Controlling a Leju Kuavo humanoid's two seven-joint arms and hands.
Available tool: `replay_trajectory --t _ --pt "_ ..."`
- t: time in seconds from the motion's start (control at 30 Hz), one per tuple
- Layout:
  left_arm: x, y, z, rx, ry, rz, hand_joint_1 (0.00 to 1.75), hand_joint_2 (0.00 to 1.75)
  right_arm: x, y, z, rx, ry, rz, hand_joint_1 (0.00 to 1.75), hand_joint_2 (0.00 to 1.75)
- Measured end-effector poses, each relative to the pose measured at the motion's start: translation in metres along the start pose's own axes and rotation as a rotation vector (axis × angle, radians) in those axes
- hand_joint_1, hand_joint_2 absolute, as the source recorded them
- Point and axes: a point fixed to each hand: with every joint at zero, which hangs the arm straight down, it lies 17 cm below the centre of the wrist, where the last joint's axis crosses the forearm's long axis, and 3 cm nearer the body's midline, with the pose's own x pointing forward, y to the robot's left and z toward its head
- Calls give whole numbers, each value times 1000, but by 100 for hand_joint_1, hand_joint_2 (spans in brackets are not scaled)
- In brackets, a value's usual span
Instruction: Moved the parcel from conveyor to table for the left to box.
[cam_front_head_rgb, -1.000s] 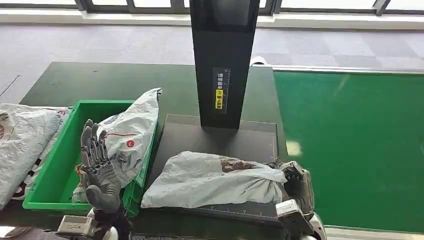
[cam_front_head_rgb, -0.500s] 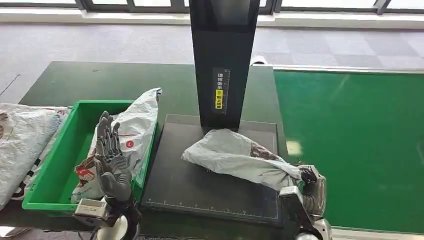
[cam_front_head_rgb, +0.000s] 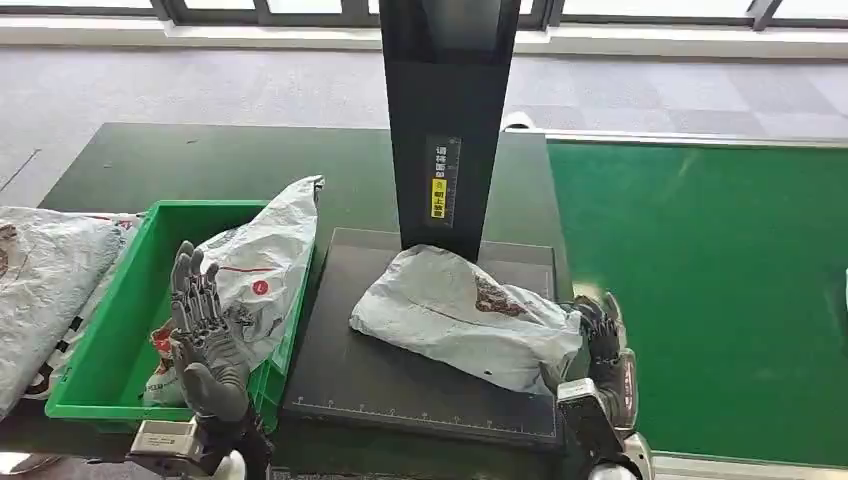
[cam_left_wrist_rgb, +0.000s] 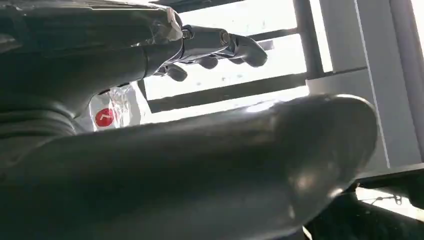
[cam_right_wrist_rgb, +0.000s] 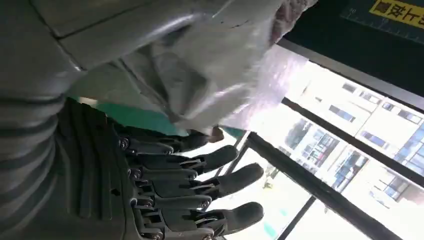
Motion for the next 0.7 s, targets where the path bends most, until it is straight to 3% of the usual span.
replay_trajectory --t 0.57,0.7 --pt "-8 -6 2 -23 34 11 0 0 1 10 -13 32 -15 -58 0 175" --pt "1 -15 -1 -67 -25 4 0 0 0 22 -13 86 -1 -91 0 175"
